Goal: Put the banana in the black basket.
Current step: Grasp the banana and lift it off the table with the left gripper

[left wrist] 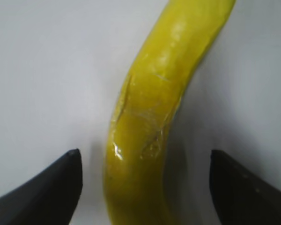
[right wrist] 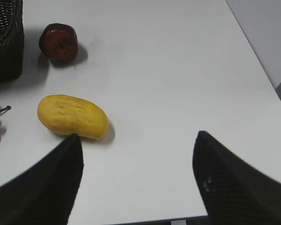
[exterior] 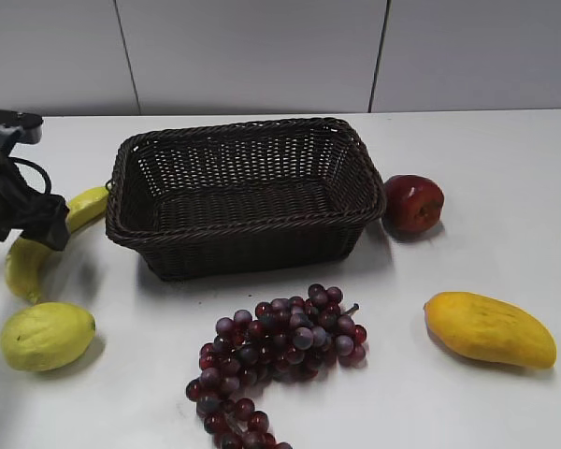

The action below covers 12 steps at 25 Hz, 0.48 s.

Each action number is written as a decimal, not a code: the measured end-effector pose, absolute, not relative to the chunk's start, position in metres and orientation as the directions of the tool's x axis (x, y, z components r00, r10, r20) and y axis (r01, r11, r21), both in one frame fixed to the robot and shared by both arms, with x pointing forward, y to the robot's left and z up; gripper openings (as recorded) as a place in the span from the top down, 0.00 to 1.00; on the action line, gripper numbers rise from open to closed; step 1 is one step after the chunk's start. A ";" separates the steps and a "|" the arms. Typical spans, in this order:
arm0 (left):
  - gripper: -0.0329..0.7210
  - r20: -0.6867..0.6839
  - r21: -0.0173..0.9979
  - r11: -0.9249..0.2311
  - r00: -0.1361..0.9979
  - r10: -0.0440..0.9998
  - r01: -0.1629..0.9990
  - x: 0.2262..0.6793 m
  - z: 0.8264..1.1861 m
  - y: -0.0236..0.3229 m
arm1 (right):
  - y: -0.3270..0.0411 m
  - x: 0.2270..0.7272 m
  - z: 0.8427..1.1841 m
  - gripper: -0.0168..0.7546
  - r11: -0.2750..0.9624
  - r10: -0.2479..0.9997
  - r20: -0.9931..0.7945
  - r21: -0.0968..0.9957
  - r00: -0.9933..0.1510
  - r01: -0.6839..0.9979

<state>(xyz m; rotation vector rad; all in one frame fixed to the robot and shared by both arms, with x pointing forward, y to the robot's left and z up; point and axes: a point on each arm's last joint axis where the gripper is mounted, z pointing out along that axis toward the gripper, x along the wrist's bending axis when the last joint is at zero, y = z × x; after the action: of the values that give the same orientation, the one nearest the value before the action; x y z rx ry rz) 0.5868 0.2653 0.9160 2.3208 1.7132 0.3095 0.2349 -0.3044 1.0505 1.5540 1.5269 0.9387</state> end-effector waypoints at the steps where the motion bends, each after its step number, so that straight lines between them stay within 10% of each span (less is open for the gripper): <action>1: 0.12 0.027 0.313 -0.284 0.290 0.957 0.906 0.587 0.914 0.265 | -0.304 0.235 1.050 0.22 -0.006 1.000 -0.002 0.893 0.019 0.449; 12: 0.23 0.024 0.288 -0.285 0.290 0.957 0.914 0.592 0.896 0.265 | -0.304 0.235 1.050 0.22 -0.006 1.000 -0.002 0.893 0.019 0.449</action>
<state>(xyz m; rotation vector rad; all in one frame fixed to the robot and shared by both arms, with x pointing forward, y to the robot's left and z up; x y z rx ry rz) 0.5919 0.2650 0.8963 2.3388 1.7281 0.2826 0.2349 -0.3044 1.0505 1.5540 1.5269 0.9387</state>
